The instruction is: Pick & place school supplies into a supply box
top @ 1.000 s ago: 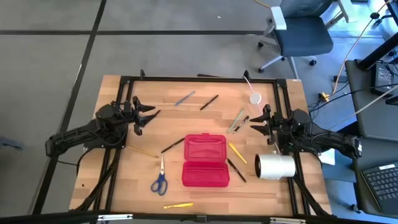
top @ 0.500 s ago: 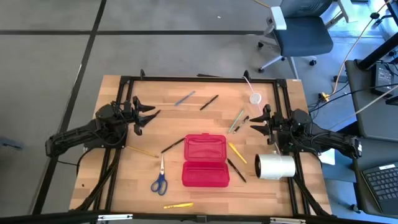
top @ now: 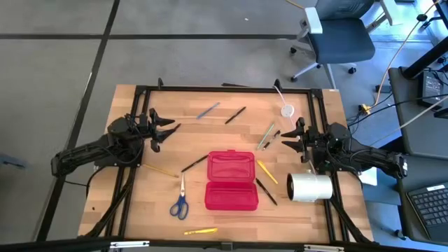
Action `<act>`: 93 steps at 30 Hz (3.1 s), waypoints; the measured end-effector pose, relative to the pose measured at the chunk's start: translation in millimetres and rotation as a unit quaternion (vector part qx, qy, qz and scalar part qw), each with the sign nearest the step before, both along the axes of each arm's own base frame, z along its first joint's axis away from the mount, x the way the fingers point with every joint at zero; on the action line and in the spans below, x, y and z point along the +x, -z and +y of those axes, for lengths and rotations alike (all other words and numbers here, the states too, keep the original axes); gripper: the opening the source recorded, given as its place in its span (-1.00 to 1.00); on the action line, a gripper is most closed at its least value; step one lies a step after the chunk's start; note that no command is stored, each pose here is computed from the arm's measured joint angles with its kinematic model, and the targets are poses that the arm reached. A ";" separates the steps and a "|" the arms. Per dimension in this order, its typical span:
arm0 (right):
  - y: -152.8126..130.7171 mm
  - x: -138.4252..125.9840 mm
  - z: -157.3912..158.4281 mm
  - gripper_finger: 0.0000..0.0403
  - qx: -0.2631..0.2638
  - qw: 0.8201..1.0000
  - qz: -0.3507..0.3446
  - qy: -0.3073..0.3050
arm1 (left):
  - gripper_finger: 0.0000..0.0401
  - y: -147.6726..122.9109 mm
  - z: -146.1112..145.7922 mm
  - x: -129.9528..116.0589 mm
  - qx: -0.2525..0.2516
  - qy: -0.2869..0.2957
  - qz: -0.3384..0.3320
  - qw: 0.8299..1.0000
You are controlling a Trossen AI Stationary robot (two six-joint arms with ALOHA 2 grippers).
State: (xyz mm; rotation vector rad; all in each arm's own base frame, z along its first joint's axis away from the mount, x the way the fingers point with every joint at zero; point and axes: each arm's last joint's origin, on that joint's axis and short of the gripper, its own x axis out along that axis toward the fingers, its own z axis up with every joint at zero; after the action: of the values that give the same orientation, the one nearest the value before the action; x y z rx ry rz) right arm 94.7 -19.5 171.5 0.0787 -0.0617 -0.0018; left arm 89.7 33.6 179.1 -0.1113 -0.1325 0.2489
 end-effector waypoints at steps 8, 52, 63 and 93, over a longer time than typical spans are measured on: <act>0.1 0.0 0.0 -0.32 0.000 1.000 0.000 0.000 | -0.06 0.0 0.0 0.0 0.000 0.000 0.000 1.000; 0.1 0.0 0.0 -0.32 0.000 1.000 0.000 0.000 | -0.06 0.0 0.0 0.0 0.000 0.000 0.000 1.000; 0.0 0.0 0.0 -0.32 0.000 1.000 0.000 0.000 | -0.06 0.0 0.0 0.0 0.000 0.000 0.000 1.000; -3.5 -0.3 0.1 -0.32 0.059 0.998 -0.018 -0.005 | -0.06 0.0 0.0 0.0 0.000 0.000 0.000 1.000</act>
State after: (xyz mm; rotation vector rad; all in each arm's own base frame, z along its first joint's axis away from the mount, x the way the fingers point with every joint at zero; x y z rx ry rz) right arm 94.4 -19.4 175.0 0.1974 -0.0973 0.0060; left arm 89.7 33.5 179.1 -0.1111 -0.1326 0.2487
